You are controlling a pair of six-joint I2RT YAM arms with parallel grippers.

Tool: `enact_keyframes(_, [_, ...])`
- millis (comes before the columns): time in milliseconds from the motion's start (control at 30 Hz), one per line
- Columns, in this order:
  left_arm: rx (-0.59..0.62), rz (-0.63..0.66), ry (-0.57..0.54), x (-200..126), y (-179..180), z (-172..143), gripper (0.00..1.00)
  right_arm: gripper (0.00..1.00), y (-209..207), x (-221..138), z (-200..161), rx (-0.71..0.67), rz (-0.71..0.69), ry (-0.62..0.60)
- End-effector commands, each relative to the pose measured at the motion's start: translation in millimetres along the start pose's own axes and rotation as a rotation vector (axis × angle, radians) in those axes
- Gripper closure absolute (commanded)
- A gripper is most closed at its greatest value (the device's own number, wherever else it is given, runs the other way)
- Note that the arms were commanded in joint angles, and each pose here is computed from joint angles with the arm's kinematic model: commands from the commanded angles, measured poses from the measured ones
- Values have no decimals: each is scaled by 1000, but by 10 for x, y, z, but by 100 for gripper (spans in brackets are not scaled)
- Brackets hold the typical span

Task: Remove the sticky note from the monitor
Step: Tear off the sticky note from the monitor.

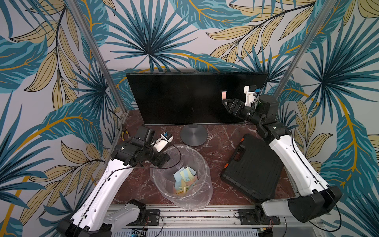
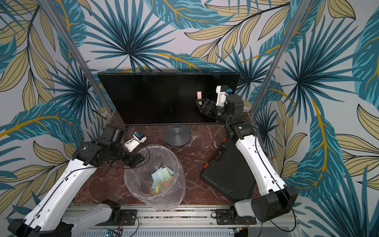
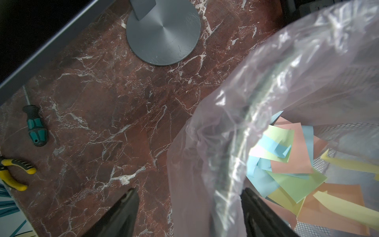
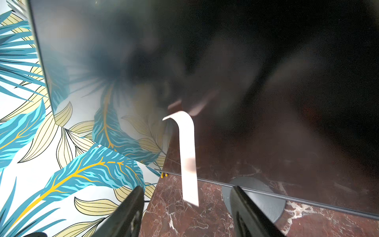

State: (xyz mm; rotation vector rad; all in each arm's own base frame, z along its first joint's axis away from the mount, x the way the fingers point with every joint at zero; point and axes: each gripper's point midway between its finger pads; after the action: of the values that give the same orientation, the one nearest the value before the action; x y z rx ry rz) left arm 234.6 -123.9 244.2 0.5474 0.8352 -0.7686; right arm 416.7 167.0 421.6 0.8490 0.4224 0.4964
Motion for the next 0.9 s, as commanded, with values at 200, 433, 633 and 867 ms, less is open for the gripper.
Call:
enact_keyframes(200, [6, 6, -14, -35, 13, 59, 18, 35, 136, 170, 146, -17, 67, -3])
enact_keyframes(433, [8, 10, -19, -64, 13, 67, 18, 51, 102, 223, 162, -11, 63, -4])
enact_keyframes(633, [9, 13, -21, -75, 14, 66, 17, 71, 68, 196, 175, -6, 46, -19])
enact_keyframes(867, [11, 22, -25, -88, 16, 57, 17, 93, 31, 171, 162, 5, 34, -27])
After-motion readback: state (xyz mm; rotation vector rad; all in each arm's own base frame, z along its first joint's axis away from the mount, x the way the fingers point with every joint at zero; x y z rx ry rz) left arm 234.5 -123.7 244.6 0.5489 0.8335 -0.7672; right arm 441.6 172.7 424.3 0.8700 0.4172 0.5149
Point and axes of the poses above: each gripper's point midway between its finger pads, its own x axis out along the fingers, its own y axis along the line the jaws close on, z = x × y, and after that the axes turned 12 degrees about x, right-handed
